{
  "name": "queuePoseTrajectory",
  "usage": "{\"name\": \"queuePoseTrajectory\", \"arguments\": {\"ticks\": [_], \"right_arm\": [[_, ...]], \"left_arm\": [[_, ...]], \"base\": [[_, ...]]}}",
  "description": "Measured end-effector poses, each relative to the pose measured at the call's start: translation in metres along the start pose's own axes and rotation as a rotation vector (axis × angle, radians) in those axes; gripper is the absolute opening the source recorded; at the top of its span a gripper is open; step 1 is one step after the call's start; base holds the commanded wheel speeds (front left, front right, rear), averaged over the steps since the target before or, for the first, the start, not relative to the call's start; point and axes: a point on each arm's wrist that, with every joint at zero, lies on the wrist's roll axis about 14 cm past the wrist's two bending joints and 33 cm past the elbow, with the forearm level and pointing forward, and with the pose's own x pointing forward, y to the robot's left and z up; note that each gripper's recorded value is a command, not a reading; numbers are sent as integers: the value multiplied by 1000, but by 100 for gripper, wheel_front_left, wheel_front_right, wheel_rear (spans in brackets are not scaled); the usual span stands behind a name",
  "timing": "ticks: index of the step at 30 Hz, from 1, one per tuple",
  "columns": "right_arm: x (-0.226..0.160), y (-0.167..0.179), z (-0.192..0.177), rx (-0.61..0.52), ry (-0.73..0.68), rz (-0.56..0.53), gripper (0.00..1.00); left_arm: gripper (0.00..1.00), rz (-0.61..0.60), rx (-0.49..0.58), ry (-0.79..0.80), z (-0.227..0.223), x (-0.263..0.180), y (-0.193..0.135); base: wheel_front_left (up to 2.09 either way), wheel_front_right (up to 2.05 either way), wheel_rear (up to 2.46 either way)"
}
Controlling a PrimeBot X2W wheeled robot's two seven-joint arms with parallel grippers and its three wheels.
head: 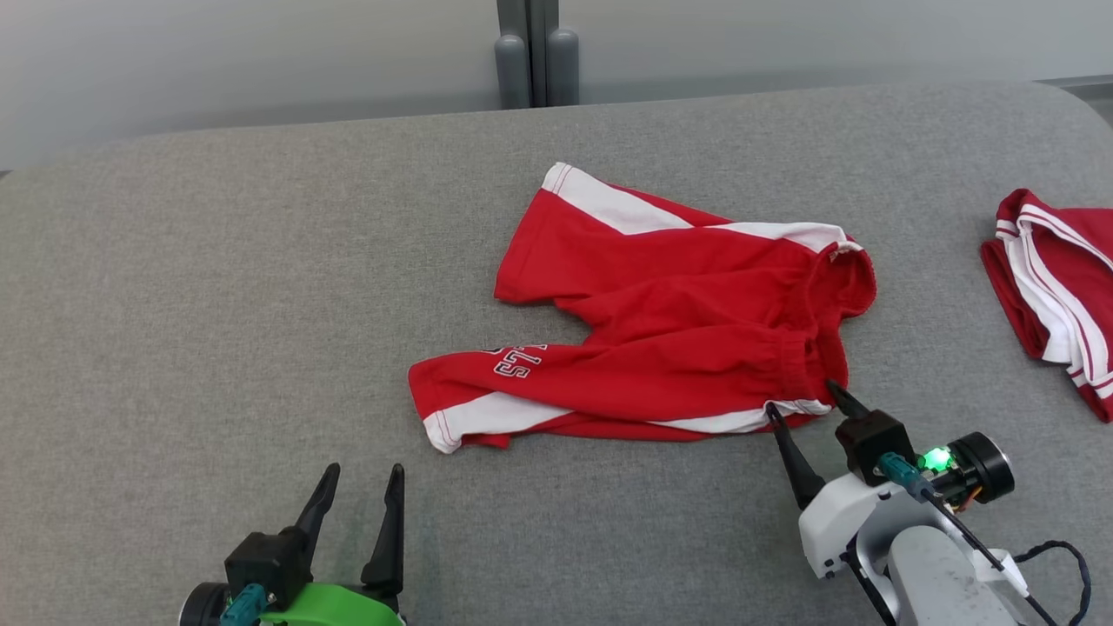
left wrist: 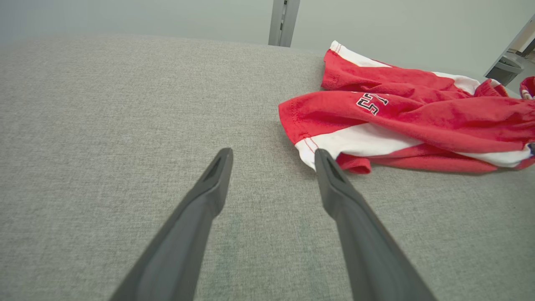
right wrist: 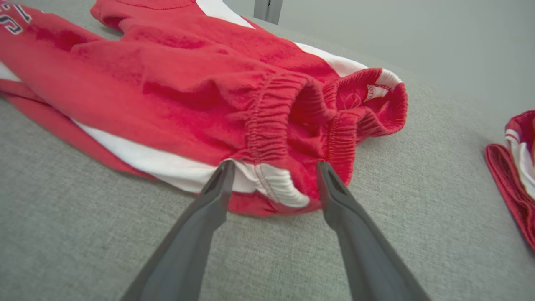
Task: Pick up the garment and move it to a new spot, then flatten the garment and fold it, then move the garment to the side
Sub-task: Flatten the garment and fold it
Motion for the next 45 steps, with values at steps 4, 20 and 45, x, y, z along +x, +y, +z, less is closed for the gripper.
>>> {"name": "queuePoseTrajectory", "arguments": {"ticks": [4,20,45], "right_arm": [[7,9,4,-22,-9,35,100],[6,0,1,-25,-5,9,0],[28,-6,6,7,-42,9,0]], "left_arm": [[100,2,-1,5,-1,1,2],[100,-109,-83,46,-12,17,-33],[88,-166,-229,158,-37,53,-38]], "base": [[0,0,0],[0,0,0],[0,0,0]]}}
